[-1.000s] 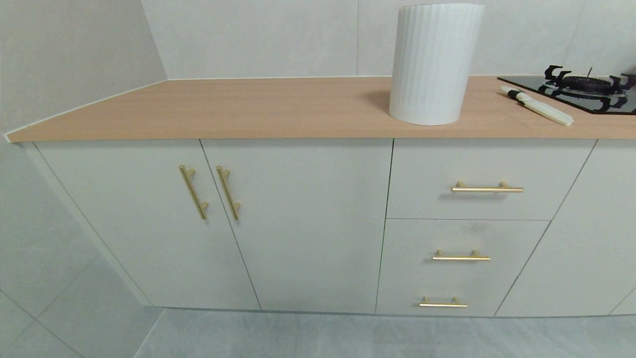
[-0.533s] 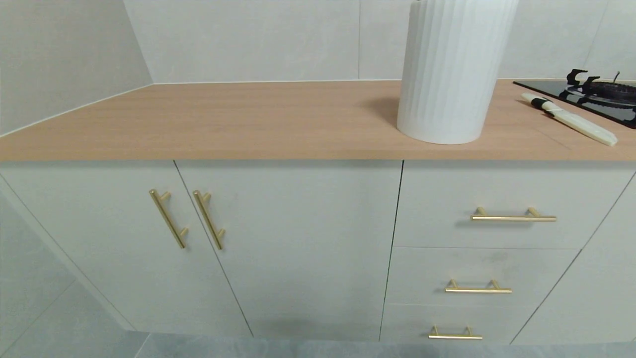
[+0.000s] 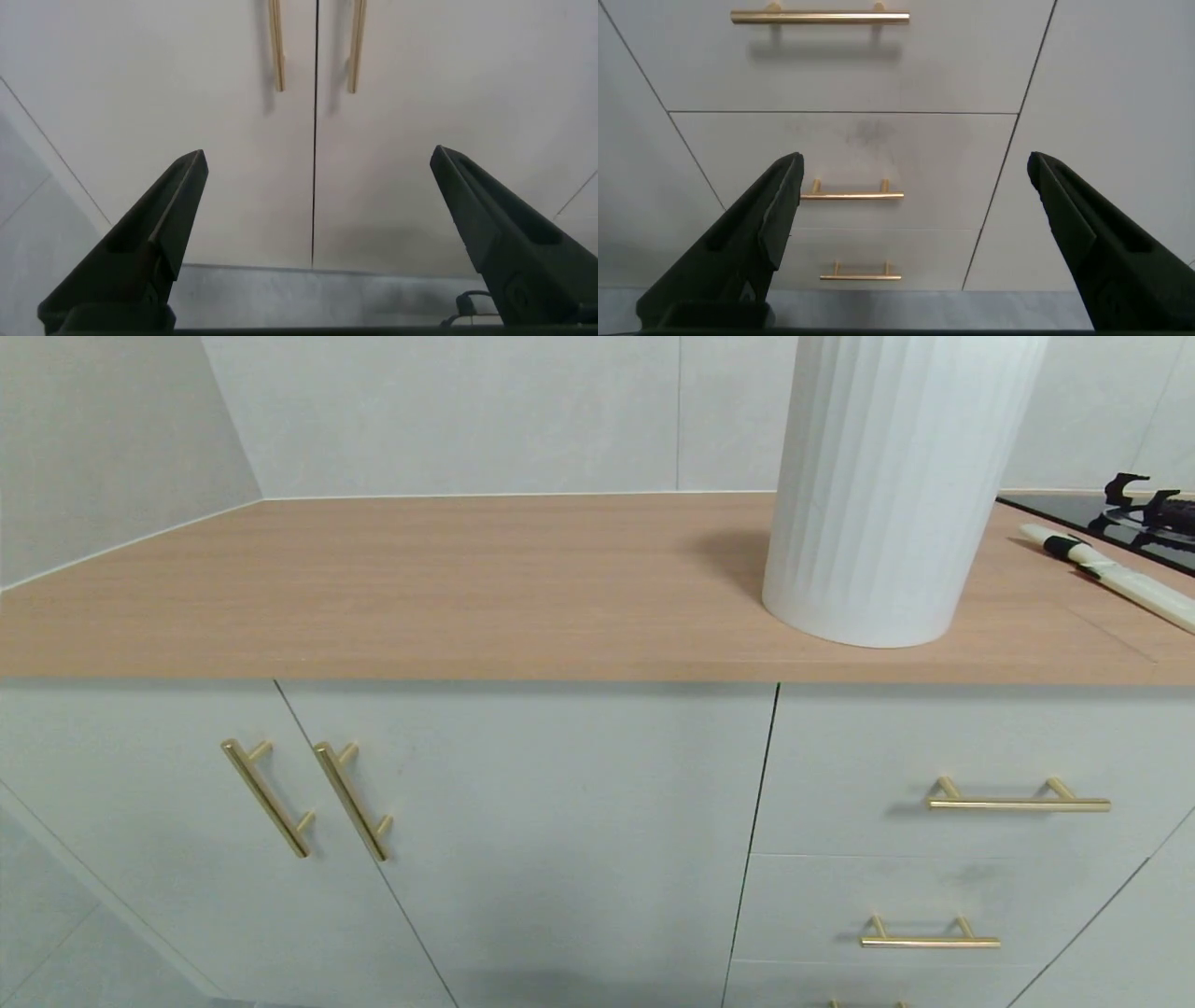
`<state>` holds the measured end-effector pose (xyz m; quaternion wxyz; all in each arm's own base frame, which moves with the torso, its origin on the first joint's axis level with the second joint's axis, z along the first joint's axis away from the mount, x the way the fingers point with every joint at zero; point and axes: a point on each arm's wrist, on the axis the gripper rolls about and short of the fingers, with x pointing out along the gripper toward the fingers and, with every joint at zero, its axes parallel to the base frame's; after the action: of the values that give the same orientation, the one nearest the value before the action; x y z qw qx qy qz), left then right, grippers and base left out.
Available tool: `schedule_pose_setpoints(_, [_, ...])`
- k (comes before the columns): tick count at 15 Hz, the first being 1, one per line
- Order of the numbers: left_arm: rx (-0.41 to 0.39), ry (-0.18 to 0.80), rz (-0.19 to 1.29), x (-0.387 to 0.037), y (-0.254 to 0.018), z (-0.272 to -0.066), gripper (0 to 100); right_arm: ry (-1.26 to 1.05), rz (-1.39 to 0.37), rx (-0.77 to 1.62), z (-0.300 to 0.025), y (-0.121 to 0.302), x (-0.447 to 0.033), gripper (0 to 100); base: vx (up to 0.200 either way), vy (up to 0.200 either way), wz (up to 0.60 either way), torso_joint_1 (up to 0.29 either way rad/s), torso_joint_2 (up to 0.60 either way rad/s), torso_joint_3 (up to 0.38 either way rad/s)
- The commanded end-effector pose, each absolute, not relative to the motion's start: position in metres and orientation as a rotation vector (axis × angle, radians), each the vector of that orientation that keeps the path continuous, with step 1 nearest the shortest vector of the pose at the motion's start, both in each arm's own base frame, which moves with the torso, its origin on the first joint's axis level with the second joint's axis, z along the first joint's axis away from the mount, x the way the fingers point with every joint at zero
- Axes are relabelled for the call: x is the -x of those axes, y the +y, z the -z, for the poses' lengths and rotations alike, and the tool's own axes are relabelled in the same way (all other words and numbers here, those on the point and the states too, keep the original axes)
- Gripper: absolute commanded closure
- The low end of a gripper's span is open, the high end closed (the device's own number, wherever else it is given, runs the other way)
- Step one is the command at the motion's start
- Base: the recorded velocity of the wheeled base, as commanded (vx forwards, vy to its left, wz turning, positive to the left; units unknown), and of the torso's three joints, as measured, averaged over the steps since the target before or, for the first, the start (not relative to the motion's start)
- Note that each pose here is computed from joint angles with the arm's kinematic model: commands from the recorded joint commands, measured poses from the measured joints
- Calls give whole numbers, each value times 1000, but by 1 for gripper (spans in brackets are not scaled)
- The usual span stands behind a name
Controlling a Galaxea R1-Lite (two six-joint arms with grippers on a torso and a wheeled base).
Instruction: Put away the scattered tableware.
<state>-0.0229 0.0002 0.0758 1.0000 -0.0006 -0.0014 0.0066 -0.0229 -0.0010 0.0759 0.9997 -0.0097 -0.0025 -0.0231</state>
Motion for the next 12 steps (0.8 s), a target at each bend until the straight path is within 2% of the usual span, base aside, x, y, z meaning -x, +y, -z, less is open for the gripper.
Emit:
schedule_pose_setpoints(1, [2, -3, -14, 23, 0, -76, 0, -3, 46, 20, -76, -1, 23, 0, 0, 0, -600, -7, -2, 7])
schedule_pose_setpoints(12, [2, -3, -14, 23, 0, -76, 0, -4, 46, 20, -76, -1, 23, 0, 0, 0, 0, 0, 0, 0])
